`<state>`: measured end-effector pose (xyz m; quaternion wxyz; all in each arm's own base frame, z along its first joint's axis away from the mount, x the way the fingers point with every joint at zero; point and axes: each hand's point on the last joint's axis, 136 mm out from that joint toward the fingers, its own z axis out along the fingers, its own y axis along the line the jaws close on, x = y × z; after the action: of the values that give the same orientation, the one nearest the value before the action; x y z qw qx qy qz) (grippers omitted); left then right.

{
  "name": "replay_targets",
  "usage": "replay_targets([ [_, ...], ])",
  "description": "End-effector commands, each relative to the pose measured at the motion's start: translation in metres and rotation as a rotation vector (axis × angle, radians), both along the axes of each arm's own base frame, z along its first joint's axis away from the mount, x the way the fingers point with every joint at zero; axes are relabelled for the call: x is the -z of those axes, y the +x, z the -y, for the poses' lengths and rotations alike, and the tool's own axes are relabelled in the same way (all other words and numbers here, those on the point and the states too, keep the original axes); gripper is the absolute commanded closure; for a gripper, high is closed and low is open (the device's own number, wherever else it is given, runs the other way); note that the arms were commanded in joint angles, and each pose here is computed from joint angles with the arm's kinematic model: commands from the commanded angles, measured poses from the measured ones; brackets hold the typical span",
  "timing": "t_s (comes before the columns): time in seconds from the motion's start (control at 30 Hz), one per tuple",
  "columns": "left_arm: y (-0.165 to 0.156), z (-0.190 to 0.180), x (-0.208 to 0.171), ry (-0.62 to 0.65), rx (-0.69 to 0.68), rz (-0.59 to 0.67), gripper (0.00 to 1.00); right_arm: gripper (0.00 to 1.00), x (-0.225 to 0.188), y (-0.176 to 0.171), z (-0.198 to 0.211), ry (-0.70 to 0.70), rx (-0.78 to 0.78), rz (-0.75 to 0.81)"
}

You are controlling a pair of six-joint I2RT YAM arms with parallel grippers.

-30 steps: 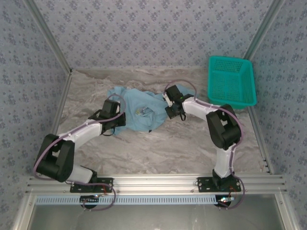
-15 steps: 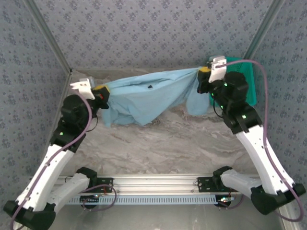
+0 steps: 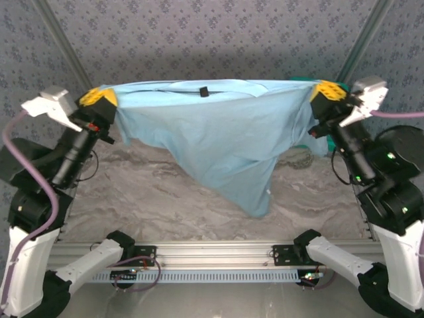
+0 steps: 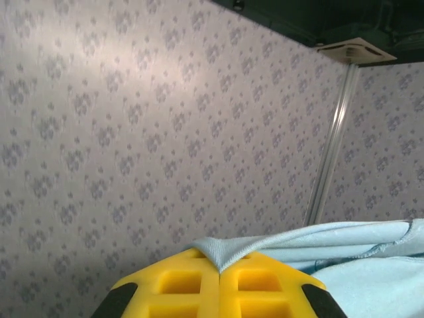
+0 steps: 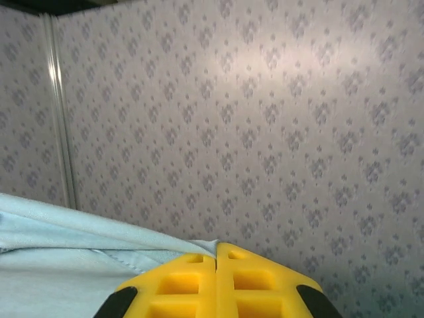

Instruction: Fold the inside-out t-shirt

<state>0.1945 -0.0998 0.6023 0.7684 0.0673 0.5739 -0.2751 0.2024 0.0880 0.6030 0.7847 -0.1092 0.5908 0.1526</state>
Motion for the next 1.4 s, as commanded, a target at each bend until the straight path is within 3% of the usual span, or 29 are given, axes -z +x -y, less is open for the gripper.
replay_targets([
  [0.0, 0.019, -0.009, -0.009, 0.064, -0.122, -0.009, 1.00, 1.00, -0.013, 0.006, 0.011, 0.001, 0.079, 0.026],
  [0.17, 0.081, -0.002, 0.008, 0.169, -0.266, -0.093, 1.00, 1.00, 0.003, 0.071, -0.002, -0.126, 0.210, -0.039],
  [0.3, 0.162, -0.017, 0.041, 0.195, -0.366, -0.215, 1.00, 1.00, 0.040, 0.161, 0.002, -0.191, 0.324, -0.168],
  [0.4, 0.236, -0.026, 0.087, 0.238, -0.420, -0.332, 1.00, 1.00, 0.089, 0.240, 0.006, -0.219, 0.383, -0.279],
  [0.53, 0.325, -0.030, 0.175, 0.281, -0.451, -0.495, 1.00, 1.00, 0.181, 0.344, -0.007, -0.285, 0.422, -0.438],
  [0.6, 0.367, -0.037, 0.219, 0.281, -0.460, -0.577, 0.88, 0.91, 0.239, 0.389, -0.013, -0.331, 0.430, -0.556],
  [0.67, 0.402, -0.039, 0.257, 0.286, -0.429, -0.666, 0.78, 0.70, 0.283, 0.418, -0.015, -0.371, 0.438, -0.668],
  [0.7, 0.415, -0.042, 0.272, 0.291, -0.433, -0.723, 0.71, 0.65, 0.299, 0.423, -0.016, -0.391, 0.433, -0.722],
  [0.83, 0.423, -0.026, 0.295, 0.313, -0.336, -0.853, 0.51, 0.54, 0.330, 0.396, -0.036, -0.435, 0.366, -0.886],
  [0.97, 0.394, 0.005, 0.307, 0.315, -0.212, -0.928, 0.45, 0.48, 0.374, 0.325, -0.072, -0.431, 0.226, -1.022],
  [1.07, 0.356, 0.036, 0.312, 0.321, -0.111, -0.878, 0.43, 0.40, 0.404, 0.259, -0.089, -0.336, 0.068, -1.105],
  [1.23, 0.250, 0.086, 0.351, 0.341, 0.085, -0.870, 0.42, 0.37, 0.463, 0.164, -0.076, -0.301, 0.019, -1.298],
  [1.37, 0.141, 0.140, 0.415, 0.565, 0.279, -0.853, 0.39, 0.36, 0.503, 0.098, -0.073, -0.257, -0.068, -1.454],
])
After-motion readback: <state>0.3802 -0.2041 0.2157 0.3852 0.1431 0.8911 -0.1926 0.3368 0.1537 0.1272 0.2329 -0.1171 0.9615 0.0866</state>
